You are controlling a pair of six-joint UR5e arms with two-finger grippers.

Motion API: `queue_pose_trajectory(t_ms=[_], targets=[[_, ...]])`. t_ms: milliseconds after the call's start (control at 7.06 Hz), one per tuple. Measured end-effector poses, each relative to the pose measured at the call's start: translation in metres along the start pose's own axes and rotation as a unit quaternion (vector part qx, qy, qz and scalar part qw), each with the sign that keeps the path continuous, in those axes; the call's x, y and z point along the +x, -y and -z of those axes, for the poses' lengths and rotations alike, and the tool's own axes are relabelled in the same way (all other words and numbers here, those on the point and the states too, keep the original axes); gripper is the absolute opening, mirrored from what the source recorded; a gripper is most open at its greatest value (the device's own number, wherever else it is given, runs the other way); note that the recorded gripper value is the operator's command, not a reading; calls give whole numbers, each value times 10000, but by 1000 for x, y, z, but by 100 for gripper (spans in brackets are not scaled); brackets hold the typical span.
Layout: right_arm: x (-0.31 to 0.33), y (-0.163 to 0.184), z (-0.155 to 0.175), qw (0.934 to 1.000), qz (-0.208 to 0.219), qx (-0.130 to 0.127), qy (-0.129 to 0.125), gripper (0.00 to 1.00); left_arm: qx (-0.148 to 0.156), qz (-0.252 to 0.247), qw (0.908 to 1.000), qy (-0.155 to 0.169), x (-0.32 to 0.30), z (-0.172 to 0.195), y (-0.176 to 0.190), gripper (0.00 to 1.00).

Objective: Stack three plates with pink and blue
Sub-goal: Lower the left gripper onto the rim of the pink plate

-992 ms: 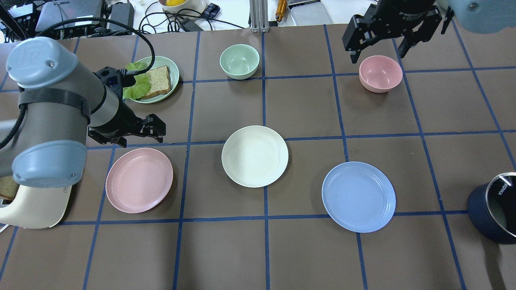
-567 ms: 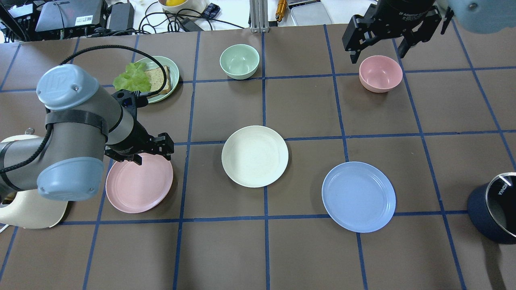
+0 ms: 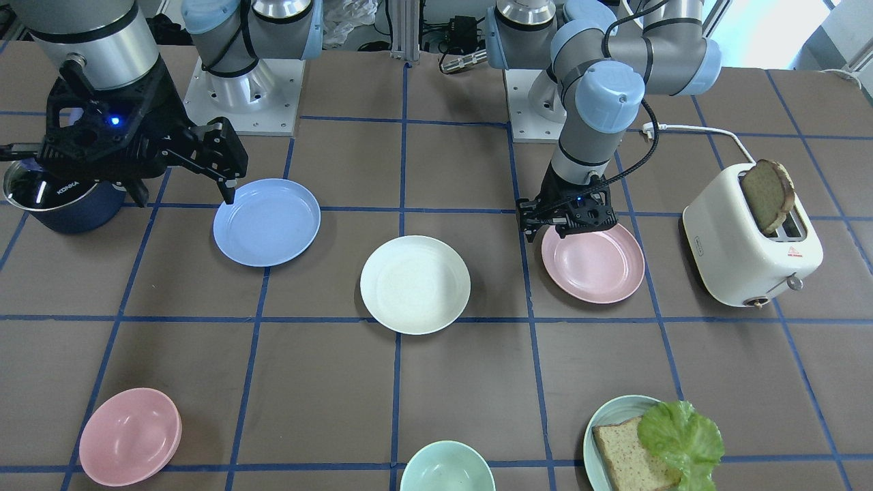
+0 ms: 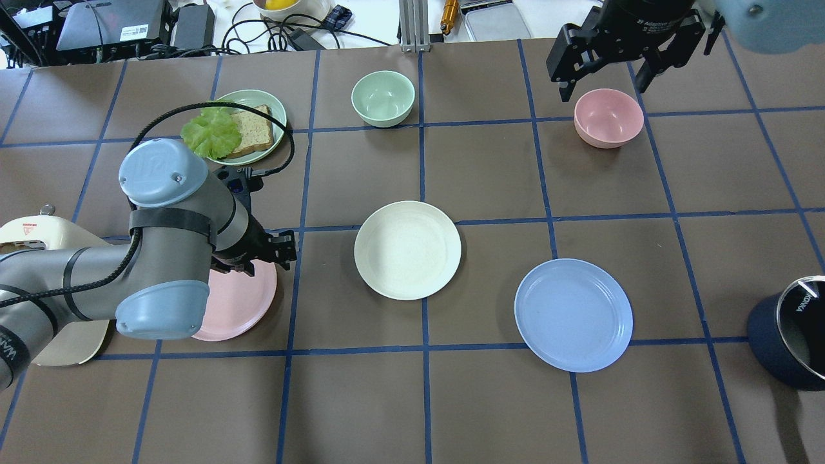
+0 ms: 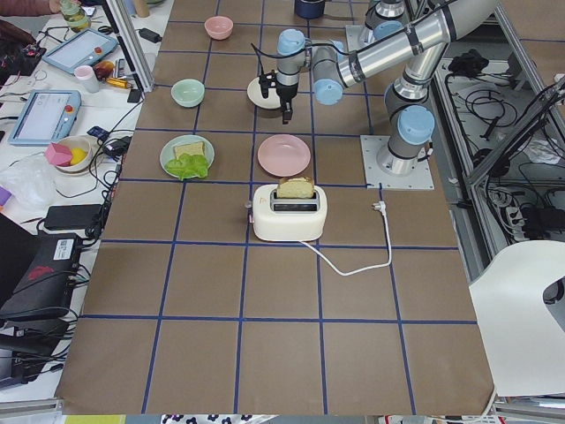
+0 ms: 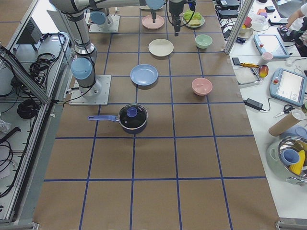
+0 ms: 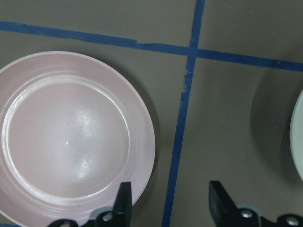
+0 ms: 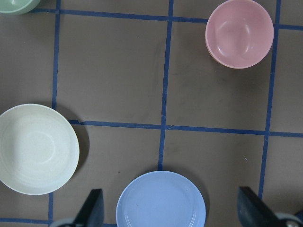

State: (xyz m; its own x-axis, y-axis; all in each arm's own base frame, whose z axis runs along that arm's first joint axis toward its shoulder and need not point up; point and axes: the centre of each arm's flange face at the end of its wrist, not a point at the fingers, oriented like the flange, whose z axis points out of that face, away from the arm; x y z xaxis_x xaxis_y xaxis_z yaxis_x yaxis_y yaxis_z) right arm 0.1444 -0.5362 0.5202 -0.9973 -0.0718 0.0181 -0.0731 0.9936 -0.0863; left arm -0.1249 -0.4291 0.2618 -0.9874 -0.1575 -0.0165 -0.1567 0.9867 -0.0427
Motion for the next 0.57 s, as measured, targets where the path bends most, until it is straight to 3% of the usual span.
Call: queue_pose_trajectory(t_ms=[283,567], targets=[[0,0,0,10000,-4,-3,-2,100,-58,-30,9993,368,6,-18,0,60],[1,0,0,10000,-5,-4,-7,100,-94,45,9986,522,7,-35,1,59]])
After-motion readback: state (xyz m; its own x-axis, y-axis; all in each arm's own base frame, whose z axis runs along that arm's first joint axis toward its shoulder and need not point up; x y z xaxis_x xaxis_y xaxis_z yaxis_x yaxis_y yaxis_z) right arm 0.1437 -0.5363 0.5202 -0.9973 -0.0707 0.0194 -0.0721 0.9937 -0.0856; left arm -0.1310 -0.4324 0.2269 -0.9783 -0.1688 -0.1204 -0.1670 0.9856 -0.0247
